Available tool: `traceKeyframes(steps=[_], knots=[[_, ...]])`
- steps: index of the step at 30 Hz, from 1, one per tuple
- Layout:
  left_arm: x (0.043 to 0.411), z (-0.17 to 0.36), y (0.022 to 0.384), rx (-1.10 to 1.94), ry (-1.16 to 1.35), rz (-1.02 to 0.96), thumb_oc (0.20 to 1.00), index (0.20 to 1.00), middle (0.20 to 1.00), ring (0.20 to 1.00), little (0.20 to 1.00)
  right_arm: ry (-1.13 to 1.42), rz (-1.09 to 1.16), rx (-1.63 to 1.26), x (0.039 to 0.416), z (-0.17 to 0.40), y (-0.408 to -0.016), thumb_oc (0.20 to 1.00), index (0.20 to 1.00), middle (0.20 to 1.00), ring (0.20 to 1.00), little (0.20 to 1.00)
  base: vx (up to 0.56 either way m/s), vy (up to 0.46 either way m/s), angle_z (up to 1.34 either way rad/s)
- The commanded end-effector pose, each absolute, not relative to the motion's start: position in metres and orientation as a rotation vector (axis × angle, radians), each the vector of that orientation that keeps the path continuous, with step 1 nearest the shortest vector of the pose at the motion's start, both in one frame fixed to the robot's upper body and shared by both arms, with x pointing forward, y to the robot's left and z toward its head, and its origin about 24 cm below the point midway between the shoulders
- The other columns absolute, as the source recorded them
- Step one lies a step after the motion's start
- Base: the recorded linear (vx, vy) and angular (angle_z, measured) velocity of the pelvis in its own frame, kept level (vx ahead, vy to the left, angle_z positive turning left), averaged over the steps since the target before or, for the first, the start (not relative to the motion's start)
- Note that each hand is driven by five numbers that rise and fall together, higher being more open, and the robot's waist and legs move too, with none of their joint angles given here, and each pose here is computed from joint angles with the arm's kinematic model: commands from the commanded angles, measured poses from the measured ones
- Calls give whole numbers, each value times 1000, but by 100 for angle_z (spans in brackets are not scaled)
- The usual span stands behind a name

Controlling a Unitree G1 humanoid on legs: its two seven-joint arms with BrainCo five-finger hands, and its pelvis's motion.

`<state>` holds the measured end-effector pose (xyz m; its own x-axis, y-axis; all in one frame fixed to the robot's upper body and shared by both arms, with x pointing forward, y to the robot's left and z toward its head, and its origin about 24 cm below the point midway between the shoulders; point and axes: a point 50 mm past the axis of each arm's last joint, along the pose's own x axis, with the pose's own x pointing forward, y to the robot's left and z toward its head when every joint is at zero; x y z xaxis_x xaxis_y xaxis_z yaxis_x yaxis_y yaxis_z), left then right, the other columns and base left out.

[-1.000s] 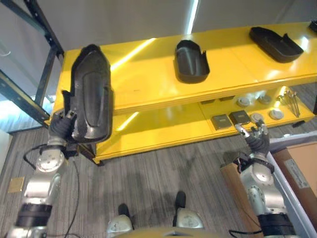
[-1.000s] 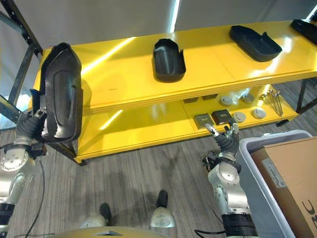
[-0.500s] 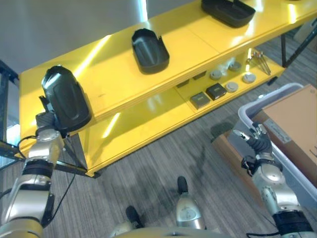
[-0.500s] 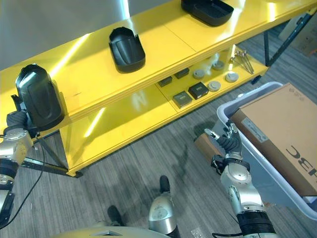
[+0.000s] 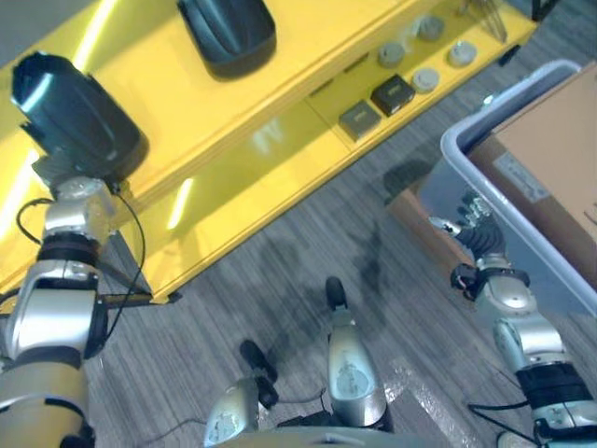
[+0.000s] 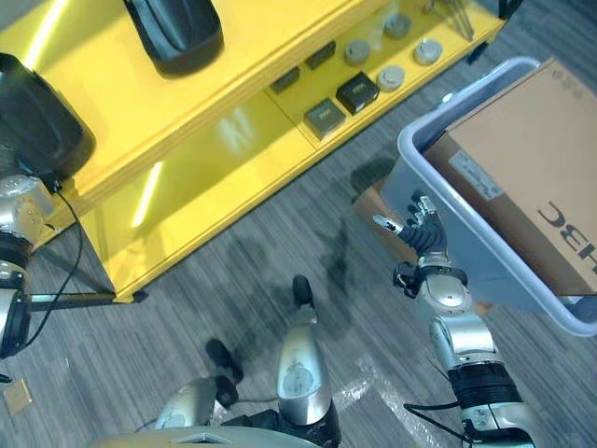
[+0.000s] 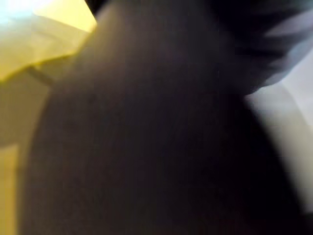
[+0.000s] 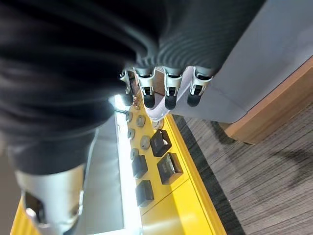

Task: Move parts from the plastic box to the shelf.

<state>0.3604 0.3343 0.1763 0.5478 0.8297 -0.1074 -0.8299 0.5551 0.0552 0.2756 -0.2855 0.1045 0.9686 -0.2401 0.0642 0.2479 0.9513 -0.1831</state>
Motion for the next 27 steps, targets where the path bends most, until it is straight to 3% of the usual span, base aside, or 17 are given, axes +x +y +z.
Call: traceKeyframes(steps=[1, 2, 3, 12, 18, 22, 23, 24, 27], knots=[[345, 172, 360, 92, 159, 1066, 200, 200, 200, 200, 200, -105, -228, -187, 277, 115, -282, 1000, 1000, 1000, 1000, 1000, -41, -33, -3], [344, 174, 363, 139, 169, 1074, 551, 551, 551, 551, 551, -106, -227, -182, 277, 116, -282, 1000, 1000, 1000, 1000, 1000, 0, 0, 0], [342, 174, 365, 150, 179, 1078, 1000, 1000, 1000, 1000, 1000, -104, -225, -178, 277, 115, -281, 1000, 1000, 1000, 1000, 1000, 0, 0, 0], [326, 176, 390, 342, 185, 1126, 1000, 1000, 1000, 1000, 1000, -61, -232, -170, 271, 104, -283, 1000, 1000, 1000, 1000, 1000, 23, -8, 1], [321, 239, 384, 353, -251, 1133, 1000, 1000, 1000, 1000, 1000, -25, -244, -173, 259, 91, -287, 1000, 1000, 1000, 1000, 1000, 49, 8, 8], [315, 277, 345, 422, -545, 881, 1000, 1000, 1000, 1000, 1000, -7, -278, -152, 247, 82, -285, 1000, 1000, 1000, 1000, 1000, 31, -42, 9], [306, 276, 321, 433, -616, 736, 1000, 1000, 1000, 1000, 1000, 2, -302, -135, 242, 79, -284, 1000, 1000, 1000, 1000, 1000, 39, -162, 4], [284, 253, 282, 433, -659, 500, 1000, 1000, 1000, 1000, 1000, 10, -352, -95, 234, 72, -280, 1000, 1000, 1000, 1000, 1000, 37, -186, 17], [249, 200, 244, 382, -607, 278, 1000, 1000, 1000, 1000, 1000, 20, -406, -44, 217, 63, -277, 1000, 1000, 1000, 1000, 1000, 0, -172, 39]])
